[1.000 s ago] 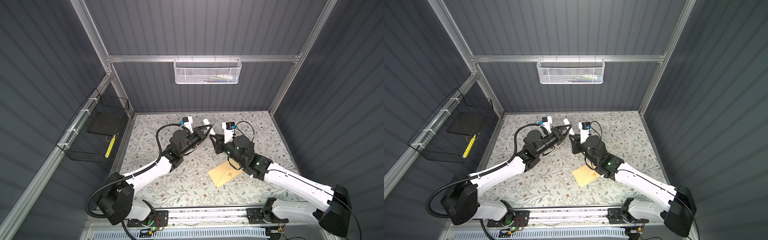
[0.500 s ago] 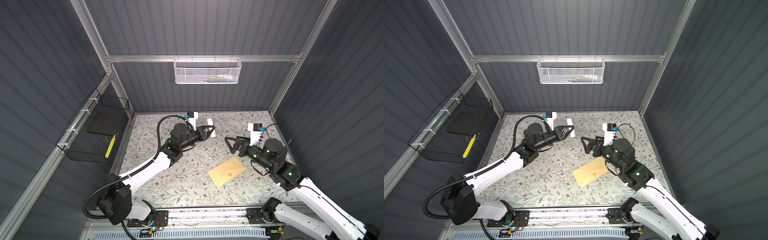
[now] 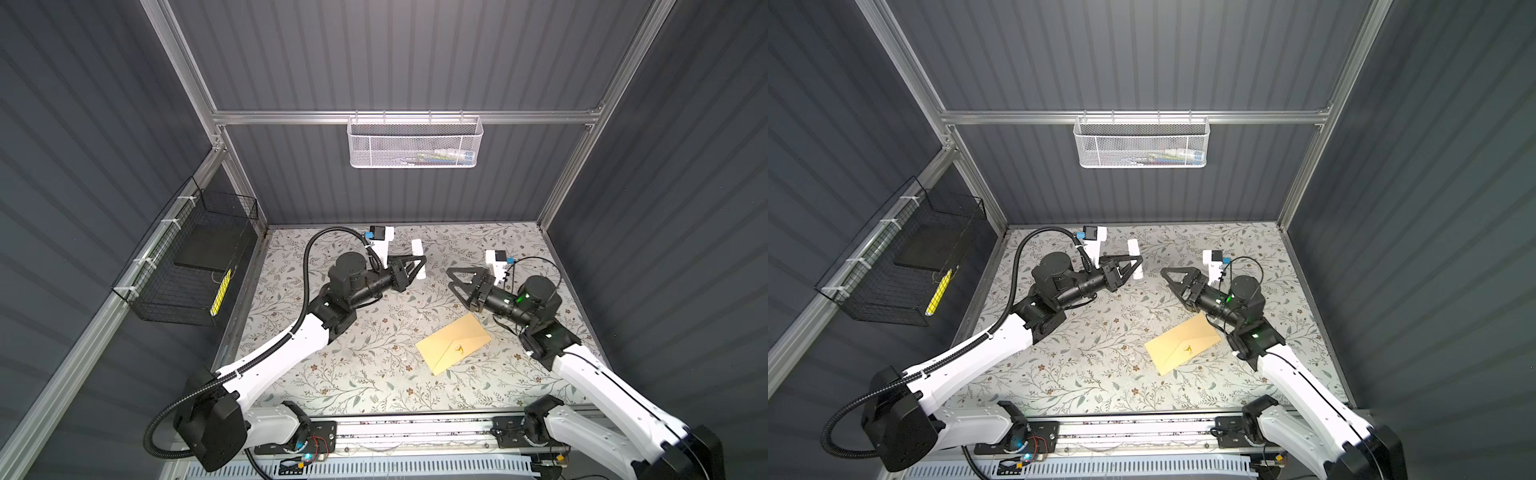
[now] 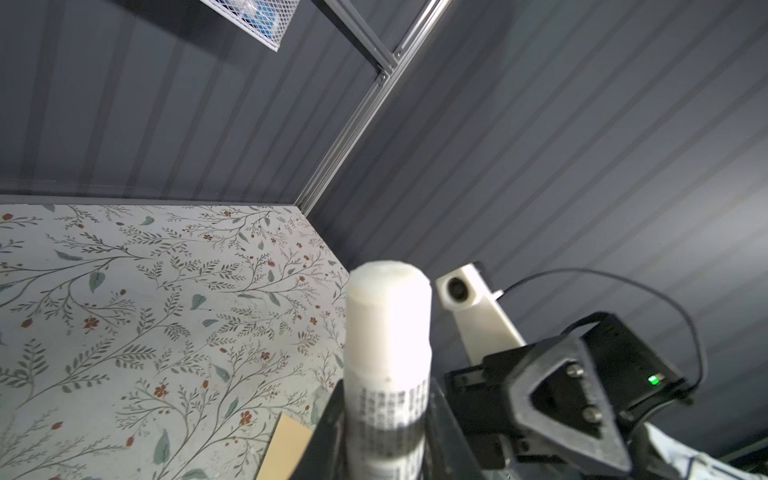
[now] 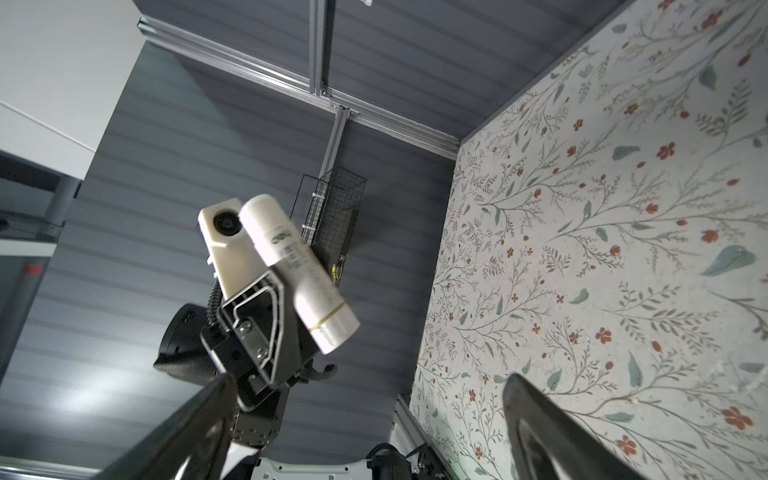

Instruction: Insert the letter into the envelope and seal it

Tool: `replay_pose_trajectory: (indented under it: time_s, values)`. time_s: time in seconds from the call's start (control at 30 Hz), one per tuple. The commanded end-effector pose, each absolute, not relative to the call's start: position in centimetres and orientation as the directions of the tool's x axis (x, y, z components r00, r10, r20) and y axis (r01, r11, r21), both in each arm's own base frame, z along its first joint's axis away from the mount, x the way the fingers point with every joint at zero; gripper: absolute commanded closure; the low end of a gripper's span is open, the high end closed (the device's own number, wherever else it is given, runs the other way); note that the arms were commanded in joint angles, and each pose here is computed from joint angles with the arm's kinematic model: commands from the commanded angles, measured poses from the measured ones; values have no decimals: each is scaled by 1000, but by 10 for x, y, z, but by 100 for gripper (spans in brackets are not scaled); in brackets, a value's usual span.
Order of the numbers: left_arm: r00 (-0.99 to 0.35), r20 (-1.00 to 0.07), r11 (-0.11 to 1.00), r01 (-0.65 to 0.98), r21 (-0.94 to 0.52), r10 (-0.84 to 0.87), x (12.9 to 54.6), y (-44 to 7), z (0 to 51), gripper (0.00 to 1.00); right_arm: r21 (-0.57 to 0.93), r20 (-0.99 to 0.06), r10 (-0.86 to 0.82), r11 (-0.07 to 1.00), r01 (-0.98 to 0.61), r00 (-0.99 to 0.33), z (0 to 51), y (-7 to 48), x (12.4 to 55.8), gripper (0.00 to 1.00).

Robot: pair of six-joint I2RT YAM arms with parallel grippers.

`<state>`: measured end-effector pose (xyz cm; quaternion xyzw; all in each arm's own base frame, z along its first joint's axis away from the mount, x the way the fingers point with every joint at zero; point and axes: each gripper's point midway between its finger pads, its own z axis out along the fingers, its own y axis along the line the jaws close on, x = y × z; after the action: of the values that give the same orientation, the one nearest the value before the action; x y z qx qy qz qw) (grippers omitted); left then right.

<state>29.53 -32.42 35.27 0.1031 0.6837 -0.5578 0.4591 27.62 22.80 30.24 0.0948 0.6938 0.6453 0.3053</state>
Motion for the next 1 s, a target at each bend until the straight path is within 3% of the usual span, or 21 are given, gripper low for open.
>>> replay_pose_trajectory:
  time_s: [0.0, 0.17, 0.33, 0.97]
  values:
    - [-574, -574, 159, 613, -774, -584, 301, -314, 386, 100, 877, -338, 550, -110, -467, -764, 379, 234, 258, 1]
    - [-590, -471, 73, 572, -817, -656, 307, -309, 392, 100, 875, -325, 526, -148, -461, -786, 372, 258, 266, 6]
    - [-592, -441, 50, 560, -827, -675, 308, -307, 394, 100, 874, -310, 520, -173, -454, -796, 368, 270, 273, 17]
    - [-597, -432, 69, 532, -844, -677, 311, -305, 382, 100, 849, -302, 501, -246, -468, -811, 376, 295, 282, 40]
